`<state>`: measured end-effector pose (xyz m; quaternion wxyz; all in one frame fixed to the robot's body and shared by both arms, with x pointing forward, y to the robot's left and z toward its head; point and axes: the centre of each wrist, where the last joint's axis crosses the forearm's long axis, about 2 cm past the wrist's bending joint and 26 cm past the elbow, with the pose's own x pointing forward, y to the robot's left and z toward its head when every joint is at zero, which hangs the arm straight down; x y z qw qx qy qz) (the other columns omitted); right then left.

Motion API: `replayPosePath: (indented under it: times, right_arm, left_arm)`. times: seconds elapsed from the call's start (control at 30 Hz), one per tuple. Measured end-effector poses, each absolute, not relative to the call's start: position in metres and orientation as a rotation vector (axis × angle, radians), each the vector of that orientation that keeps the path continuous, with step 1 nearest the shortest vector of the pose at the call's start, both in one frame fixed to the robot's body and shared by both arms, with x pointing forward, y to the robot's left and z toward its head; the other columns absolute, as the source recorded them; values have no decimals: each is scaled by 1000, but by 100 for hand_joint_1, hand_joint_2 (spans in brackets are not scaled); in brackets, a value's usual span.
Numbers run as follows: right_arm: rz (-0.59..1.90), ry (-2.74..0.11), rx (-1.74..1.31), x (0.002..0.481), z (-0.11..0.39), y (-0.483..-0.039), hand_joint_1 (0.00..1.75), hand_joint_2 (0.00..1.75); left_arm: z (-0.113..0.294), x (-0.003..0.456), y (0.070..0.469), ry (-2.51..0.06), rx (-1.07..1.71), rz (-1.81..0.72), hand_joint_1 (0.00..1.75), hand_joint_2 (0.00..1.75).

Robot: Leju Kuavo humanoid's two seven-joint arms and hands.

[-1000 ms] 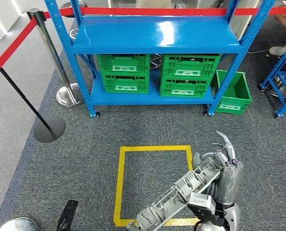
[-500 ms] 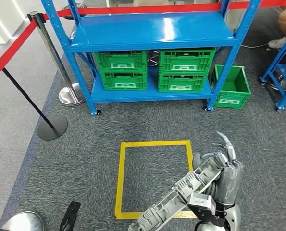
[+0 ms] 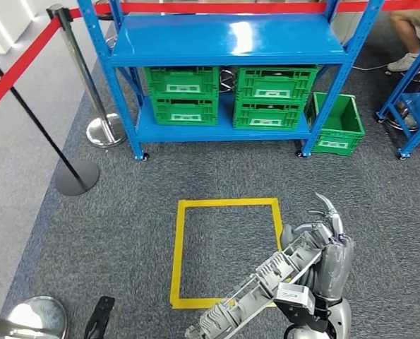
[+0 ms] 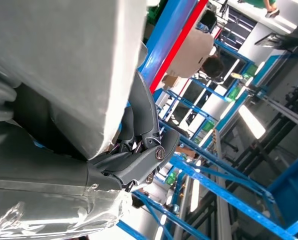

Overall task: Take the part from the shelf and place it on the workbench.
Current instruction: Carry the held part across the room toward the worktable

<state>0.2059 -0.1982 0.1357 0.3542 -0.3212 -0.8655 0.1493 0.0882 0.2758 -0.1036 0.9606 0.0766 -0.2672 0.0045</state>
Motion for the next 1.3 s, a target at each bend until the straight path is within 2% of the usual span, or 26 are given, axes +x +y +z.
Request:
replayPosePath:
  times: [1.3]
  right_arm:
    - [391,-2231,-822,207,134,-196,175,175]
  left_arm:
    - [-104,87,279,-538,158,8,0,175]
